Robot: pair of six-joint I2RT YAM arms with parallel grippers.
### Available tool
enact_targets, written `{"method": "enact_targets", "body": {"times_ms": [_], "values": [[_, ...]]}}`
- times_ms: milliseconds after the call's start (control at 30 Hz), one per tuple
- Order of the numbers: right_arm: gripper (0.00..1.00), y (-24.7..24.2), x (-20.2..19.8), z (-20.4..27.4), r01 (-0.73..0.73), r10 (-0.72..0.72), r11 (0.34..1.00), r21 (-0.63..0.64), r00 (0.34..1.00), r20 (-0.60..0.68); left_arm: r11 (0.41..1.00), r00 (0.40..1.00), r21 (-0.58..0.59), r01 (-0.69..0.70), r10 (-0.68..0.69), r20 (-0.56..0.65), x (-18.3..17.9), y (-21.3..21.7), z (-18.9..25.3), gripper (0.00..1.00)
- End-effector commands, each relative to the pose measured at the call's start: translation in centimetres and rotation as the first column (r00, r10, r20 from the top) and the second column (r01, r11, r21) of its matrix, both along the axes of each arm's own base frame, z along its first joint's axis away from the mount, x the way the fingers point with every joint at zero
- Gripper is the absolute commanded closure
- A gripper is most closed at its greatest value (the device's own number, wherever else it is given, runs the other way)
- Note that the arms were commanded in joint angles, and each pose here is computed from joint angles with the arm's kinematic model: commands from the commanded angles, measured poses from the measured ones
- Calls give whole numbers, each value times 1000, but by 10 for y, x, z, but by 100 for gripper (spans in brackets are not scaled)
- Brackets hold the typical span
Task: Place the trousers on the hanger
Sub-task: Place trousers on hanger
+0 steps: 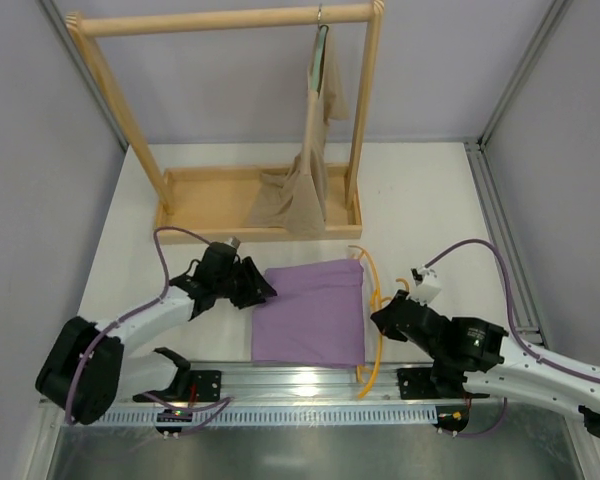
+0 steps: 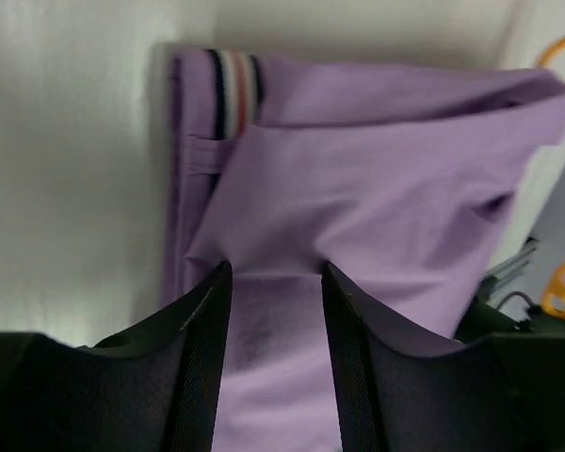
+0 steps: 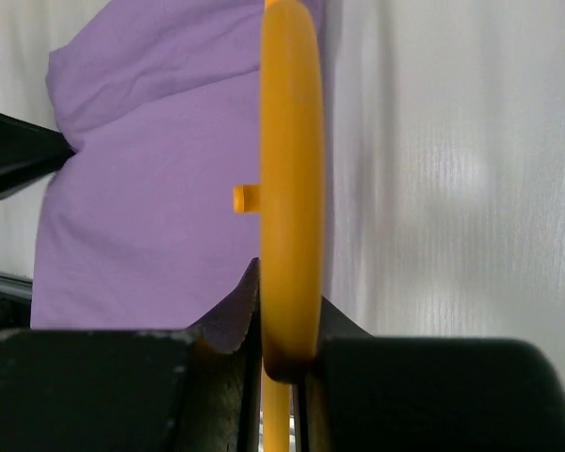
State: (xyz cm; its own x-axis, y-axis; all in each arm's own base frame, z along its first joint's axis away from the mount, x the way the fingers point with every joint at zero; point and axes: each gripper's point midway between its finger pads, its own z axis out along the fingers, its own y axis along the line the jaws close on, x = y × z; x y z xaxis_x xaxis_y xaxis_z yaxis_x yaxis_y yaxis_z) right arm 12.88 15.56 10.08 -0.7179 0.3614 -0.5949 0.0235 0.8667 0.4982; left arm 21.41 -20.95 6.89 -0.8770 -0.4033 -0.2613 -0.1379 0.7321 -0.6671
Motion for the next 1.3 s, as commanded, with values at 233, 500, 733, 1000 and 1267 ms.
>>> {"method": "enact_targets", "body": {"times_ms": [233,500,733,1000,1267], "values": [[96,-26,8,44,67,-78,993,95,990,122,997,997,81,0,6,-72,8,1,-79,58],[96,-27,9,132,-22,18,1000,21,980,199,999,999,33,17,-16,-41,20,-13,-60,58],[96,-23,10,206,-57,66,997,-48,978,197,998,999,65,24,-26,25,32,-11,-17,56],[96,3,1,219,-184,195,978,-103,973,119,996,961,-39,76,-63,270,24,-10,117,42],[96,37,-4,215,-327,338,938,-117,937,86,933,928,-300,197,-79,363,-17,-24,219,32]]}}
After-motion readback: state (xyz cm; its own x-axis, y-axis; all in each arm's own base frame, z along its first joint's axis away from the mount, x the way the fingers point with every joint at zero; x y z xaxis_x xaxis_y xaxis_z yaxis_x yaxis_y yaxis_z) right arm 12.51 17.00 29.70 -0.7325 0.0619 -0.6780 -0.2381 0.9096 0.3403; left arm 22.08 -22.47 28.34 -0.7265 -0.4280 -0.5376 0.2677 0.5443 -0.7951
